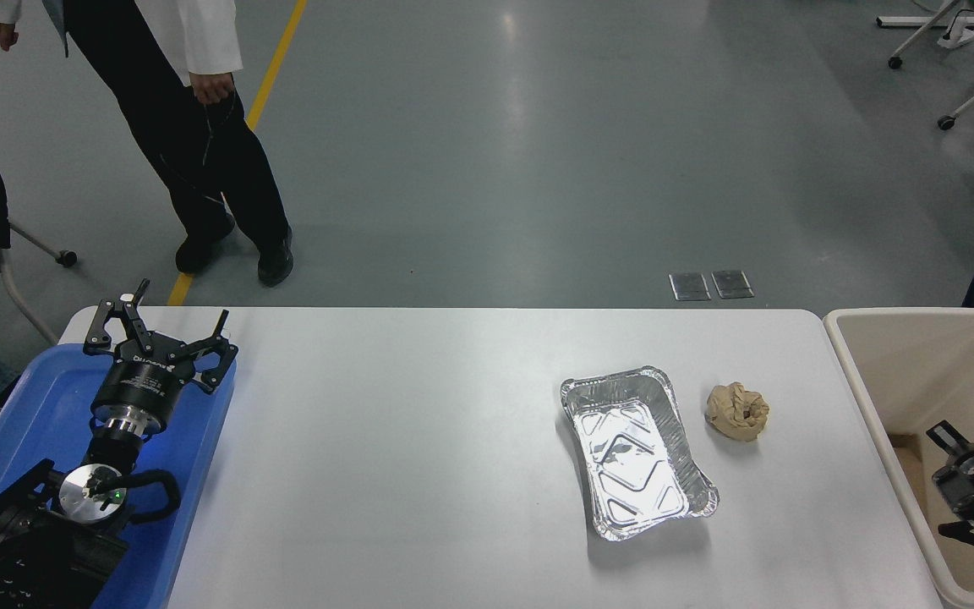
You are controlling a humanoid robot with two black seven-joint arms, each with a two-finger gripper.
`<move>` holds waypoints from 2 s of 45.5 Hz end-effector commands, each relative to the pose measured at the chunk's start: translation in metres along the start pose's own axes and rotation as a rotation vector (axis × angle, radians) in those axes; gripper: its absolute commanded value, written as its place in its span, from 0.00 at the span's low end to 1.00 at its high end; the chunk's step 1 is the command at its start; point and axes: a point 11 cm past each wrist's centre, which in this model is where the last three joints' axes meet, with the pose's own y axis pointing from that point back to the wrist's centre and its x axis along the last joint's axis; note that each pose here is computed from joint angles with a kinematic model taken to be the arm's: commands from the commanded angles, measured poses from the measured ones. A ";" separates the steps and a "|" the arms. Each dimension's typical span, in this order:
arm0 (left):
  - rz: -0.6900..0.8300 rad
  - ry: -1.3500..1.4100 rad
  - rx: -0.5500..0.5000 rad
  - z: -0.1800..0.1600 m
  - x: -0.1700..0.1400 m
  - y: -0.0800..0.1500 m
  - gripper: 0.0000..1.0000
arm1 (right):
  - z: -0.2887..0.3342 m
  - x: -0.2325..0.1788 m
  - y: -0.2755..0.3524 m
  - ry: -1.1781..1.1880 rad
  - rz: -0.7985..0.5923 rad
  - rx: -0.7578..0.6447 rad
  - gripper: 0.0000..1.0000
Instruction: Pick up foil plate and place in dustbin
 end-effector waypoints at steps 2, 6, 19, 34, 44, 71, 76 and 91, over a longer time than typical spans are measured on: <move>-0.002 0.001 0.000 -0.001 -0.001 -0.001 0.99 | -0.004 0.005 0.000 -0.010 0.008 0.005 0.00; -0.002 0.001 0.000 -0.001 -0.001 -0.001 0.99 | 0.001 0.013 0.000 -0.011 0.021 -0.002 0.00; -0.002 0.001 0.000 -0.001 -0.001 -0.001 0.99 | 0.004 0.019 -0.001 -0.012 0.029 -0.004 0.00; 0.000 0.001 0.001 -0.001 0.000 0.000 0.99 | -0.017 0.031 0.002 -0.005 0.036 0.031 0.00; -0.002 0.001 0.000 -0.001 -0.001 -0.001 0.99 | -0.009 0.032 0.001 -0.011 0.036 0.018 0.00; -0.002 -0.003 0.005 -0.001 -0.001 -0.001 0.99 | -0.037 0.085 0.024 -0.053 -0.098 0.081 0.65; -0.003 -0.002 0.006 -0.001 -0.001 -0.001 0.99 | -0.036 0.091 0.037 0.016 -0.154 0.082 0.86; -0.003 -0.002 0.006 -0.001 -0.001 -0.001 0.99 | -0.085 0.108 0.136 0.278 -0.368 0.150 1.00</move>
